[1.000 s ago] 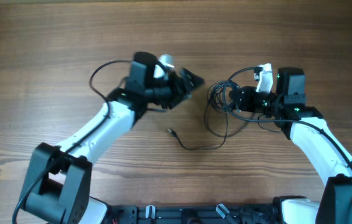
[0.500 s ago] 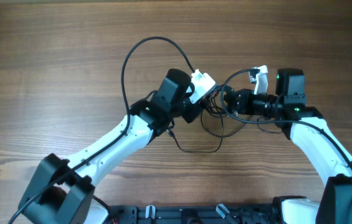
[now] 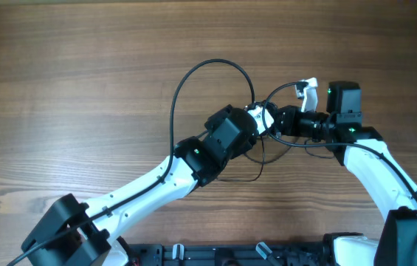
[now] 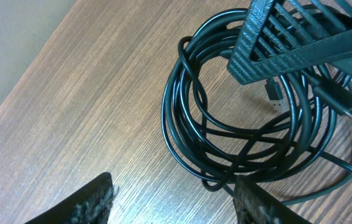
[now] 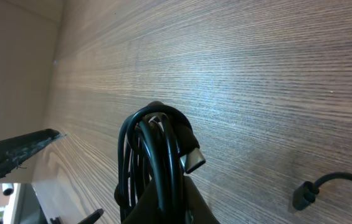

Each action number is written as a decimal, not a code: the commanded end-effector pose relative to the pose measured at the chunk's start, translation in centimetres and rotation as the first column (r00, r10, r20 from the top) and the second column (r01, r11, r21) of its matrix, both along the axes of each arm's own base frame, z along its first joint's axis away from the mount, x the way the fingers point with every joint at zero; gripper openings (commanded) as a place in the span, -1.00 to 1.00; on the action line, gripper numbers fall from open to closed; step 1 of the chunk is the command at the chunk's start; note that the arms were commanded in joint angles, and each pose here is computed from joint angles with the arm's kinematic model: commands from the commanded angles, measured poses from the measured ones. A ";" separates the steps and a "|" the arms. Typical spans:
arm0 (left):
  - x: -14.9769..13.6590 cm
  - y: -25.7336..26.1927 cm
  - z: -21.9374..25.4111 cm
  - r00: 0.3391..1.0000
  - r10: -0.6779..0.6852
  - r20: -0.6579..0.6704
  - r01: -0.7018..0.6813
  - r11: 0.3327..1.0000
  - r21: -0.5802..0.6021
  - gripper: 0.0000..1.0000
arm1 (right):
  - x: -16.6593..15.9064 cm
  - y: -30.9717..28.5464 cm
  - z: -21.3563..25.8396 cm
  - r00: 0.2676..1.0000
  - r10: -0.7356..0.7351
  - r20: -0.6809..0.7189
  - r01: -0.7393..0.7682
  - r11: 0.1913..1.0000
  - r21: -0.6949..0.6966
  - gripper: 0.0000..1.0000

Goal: Untangle cables

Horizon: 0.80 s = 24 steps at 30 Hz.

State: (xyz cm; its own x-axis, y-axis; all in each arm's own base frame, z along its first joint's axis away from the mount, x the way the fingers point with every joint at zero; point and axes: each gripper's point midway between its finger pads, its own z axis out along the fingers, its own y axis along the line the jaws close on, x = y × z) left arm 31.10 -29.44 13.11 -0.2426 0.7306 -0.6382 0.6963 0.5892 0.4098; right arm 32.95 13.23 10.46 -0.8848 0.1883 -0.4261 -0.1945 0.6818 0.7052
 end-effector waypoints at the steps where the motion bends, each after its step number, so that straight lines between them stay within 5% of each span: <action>1: 0.0 -0.2 -0.9 1.000 0.006 -0.013 -0.006 1.000 0.012 0.28 | -0.1 0.2 0.2 1.000 0.001 -0.023 0.000 0.999 0.032 -0.91; 7: -1.3 -1.6 -2.2 0.992 0.006 -0.129 -0.018 0.996 -0.089 0.32 | -0.1 0.2 0.2 1.000 -0.001 -0.027 0.002 0.999 0.034 -0.91; 14: 1.5 -0.6 -3.8 0.984 0.168 -0.051 -0.172 0.983 -0.066 -0.09 | -1.4 1.4 1.0 0.997 0.068 -0.049 -0.062 0.991 0.116 -0.91; 15: 4.4 2.9 -1.7 0.906 0.410 0.110 -0.401 0.912 -0.089 -0.11 | -1.6 1.4 0.8 0.996 0.068 -0.063 -0.060 0.992 0.115 -0.91; 16: 5.4 4.2 -0.8 0.861 0.487 0.149 -0.471 0.873 -0.128 -0.07 | -1.6 1.4 0.8 0.995 0.068 -0.066 -0.060 0.991 0.116 -0.91; 18: 6.3 5.6 -0.6 0.824 0.551 0.134 -0.528 0.832 -0.173 -0.07 | -1.7 1.4 0.8 0.995 0.068 -0.069 -0.060 0.991 0.116 -0.92; 24: 9.5 15.4 -2.1 0.542 0.839 -0.041 -0.807 0.506 -0.305 -0.05 | -1.8 1.4 0.6 0.994 0.068 -0.082 -0.058 0.992 0.116 -0.91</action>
State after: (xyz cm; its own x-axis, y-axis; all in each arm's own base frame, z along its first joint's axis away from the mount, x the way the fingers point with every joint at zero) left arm 37.09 -25.12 11.02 -0.5449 0.2768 -0.7915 0.2546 0.9540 0.1583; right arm 31.11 15.44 11.45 -0.9213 0.1492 -0.3591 -0.2126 0.5799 0.7865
